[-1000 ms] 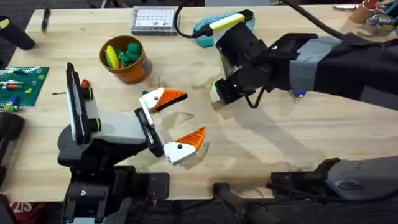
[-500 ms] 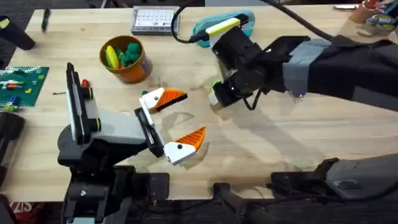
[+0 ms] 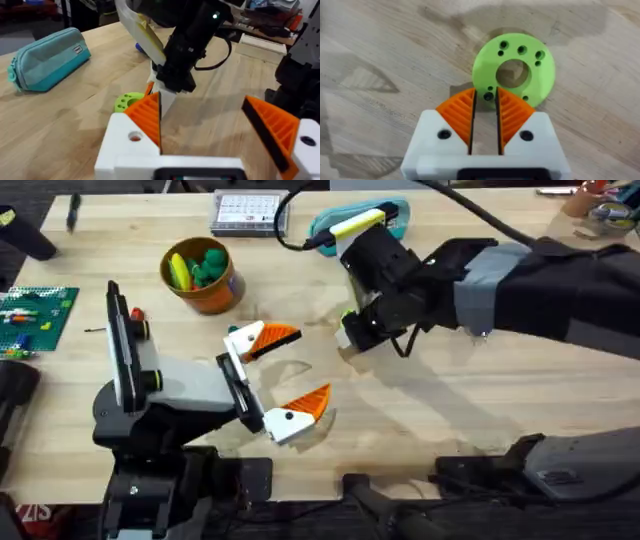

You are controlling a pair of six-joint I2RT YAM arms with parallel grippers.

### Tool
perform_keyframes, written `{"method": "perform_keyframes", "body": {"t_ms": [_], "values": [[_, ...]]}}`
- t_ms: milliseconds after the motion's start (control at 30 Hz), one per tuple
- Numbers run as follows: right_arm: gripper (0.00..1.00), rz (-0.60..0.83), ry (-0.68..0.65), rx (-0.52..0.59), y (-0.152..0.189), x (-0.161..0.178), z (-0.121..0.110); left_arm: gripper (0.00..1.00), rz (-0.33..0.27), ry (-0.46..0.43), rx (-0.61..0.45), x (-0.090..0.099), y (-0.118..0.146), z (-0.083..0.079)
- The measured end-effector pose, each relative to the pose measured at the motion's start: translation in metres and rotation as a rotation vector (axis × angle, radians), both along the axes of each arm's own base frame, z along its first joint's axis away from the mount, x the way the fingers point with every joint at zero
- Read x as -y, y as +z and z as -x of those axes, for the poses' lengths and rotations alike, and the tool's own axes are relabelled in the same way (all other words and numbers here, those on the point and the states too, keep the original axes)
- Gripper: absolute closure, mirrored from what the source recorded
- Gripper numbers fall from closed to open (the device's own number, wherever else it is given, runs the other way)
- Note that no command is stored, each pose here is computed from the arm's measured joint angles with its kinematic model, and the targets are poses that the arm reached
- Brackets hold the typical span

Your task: Pick up the gripper from the table and insert it into the empty holder that is missing its gripper. Then pick up a screw, insert it into the mounting hole, and use the screwdriver to tighten it. Finally, clean up the table by picking up the vegetable and placing it into the bucket.

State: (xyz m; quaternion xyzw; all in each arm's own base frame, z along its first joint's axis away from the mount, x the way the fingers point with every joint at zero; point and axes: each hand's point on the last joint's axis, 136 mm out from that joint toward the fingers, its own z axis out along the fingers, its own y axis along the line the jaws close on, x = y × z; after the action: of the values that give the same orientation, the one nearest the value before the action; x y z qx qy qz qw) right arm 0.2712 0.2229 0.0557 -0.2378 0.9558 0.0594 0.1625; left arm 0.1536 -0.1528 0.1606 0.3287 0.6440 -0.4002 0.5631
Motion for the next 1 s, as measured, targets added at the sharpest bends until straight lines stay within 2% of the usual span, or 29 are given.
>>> {"method": "perform_keyframes", "body": {"t_ms": [67, 167, 200, 233, 700, 867, 1000], "values": [[0.746, 0.0, -0.001, 0.0, 0.0, 0.0, 0.0, 0.014, 0.0, 0.0, 0.0, 0.0, 0.0, 0.0], [0.877, 0.009, 0.0, 0.007, 0.0, 0.001, -0.001, 0.014, 0.0, 0.0, 0.0, 0.0, 0.0, 0.0], [0.956, 0.011, 0.002, 0.011, 0.0, 0.002, -0.002, 0.014, 0.0, 0.0, 0.0, 0.0, 0.0, 0.0], [0.984, 0.01, 0.0, 0.015, 0.001, 0.001, -0.003, 0.014, 0.0, 0.0, 0.0, 0.0, 0.0, 0.0], [0.995, 0.028, 0.008, -0.002, 0.003, 0.004, 0.0, 0.015, 0.0, 0.0, 0.0, 0.0, 0.0, 0.0], [0.995, 0.045, 0.038, -0.011, 0.019, 0.002, -0.001, 0.014, 0.0, 0.0, 0.0, 0.0, 0.0, 0.0], [0.995, 0.019, 0.052, 0.026, 0.045, -0.004, -0.008, 0.014, 0.0, 0.0, 0.0, 0.0, 0.0, 0.0]]}}
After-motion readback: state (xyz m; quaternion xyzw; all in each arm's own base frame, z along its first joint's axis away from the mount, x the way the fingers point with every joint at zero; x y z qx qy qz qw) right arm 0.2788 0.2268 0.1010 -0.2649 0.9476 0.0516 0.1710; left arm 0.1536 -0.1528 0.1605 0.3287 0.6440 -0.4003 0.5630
